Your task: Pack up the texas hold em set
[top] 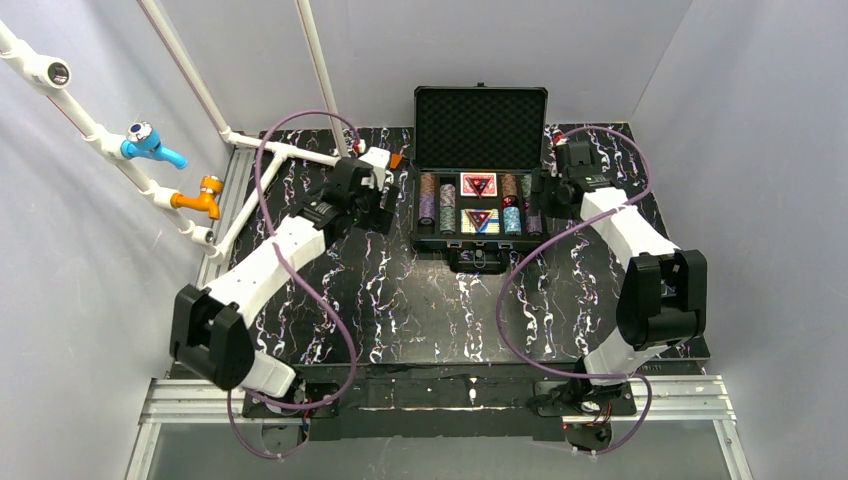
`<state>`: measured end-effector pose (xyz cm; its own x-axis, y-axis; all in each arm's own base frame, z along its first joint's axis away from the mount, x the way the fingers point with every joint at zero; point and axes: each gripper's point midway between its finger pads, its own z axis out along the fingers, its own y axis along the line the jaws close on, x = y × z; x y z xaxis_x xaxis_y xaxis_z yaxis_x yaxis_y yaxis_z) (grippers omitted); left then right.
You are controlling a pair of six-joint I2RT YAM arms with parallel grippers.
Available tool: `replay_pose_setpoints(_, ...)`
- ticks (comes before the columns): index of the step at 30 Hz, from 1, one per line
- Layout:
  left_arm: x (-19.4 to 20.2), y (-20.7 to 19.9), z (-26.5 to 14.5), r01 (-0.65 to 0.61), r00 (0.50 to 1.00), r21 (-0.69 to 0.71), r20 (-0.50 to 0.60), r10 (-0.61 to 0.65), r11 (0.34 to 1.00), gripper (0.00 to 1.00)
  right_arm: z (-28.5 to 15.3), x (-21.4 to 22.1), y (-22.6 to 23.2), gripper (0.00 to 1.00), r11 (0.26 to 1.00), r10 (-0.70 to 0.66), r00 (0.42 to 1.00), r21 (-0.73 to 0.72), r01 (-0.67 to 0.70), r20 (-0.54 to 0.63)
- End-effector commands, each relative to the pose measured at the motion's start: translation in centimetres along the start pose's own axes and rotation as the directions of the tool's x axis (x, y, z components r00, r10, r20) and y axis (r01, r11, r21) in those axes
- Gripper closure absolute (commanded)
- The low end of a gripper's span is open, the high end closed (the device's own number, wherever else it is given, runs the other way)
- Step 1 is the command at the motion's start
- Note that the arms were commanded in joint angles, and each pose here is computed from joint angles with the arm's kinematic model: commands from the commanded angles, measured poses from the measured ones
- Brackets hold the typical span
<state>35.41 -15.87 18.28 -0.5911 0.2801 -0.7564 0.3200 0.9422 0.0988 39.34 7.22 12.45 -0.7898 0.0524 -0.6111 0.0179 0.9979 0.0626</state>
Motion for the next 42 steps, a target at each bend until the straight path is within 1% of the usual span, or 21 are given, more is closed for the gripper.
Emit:
replay_pose_setpoints(1, 0.3, -3.5, 1.0, 0.063, 0.994, 0.167, -0.095, -0.047, 0.984, 0.27, -0.9, -1.5, -0.7, 0.25, 0.996, 0.081, 0.994, -0.031, -0.079, 0.079)
replay_pose_setpoints(6, 1.5, -4.2, 3.6, 0.093, 0.978, 0.158, -0.198, -0.061, 0.983, 0.37, 0.3, -1.3, -2.6, 0.32, 0.988, 0.156, 0.985, -0.02, -0.155, 0.067)
replay_pose_setpoints(10, 1.7, -4.3, 5.3, 0.139, 0.963, 0.144, -0.25, -0.1, 0.98, 0.42, 1.9, -1.1, -3.1, 0.36, 0.982, 0.189, 0.981, -0.026, -0.188, 0.03)
replay_pose_setpoints(15, 1.7, -4.3, 6.9, 0.197, 0.94, 0.158, -0.31, -0.14, 0.968, 0.46, 3.6, -1.5, -3.4, 0.42, 0.976, 0.216, 0.976, -0.042, -0.215, 0.013)
replay_pose_setpoints(18, 1.3, -4.6, 7.8, 0.219, 0.935, 0.181, -0.322, -0.152, 0.959, 0.47, 4.5, -1.6, -3.9, 0.44, 0.973, 0.228, 0.974, -0.037, -0.228, -0.001)
replay_pose_setpoints(22, 1.0, -5.5, 8.8, 0.242, 0.927, 0.221, -0.34, -0.157, 0.945, 0.47, 5.4, -1.3, -3.2, 0.46, 0.967, 0.236, 0.971, -0.084, -0.239, -0.038)
replay_pose_setpoints(27, 1.9, -6.4, 9.6, 0.27, 0.912, 0.246, -0.374, -0.166, 0.931, 0.46, 5.8, -0.9, -3.1, 0.46, 0.965, 0.237, 0.97, -0.098, -0.242, -0.058)
replay_pose_setpoints(33, 3.3, -8.2, 9.4, 0.326, 0.898, 0.319, -0.397, -0.187, 0.89, 0.41, 5.7, -0.6, -2.9, 0.46, 0.963, 0.235, 0.97, -0.116, -0.241, -0.065)
replay_pose_setpoints(42, 4.0, -9.4, 9.9, 0.358, 0.889, 0.331, -0.407, -0.211, 0.873, 0.41, 5.4, 0.2, -2.2, 0.46, 0.957, 0.239, 0.967, -0.149, -0.25, -0.087)
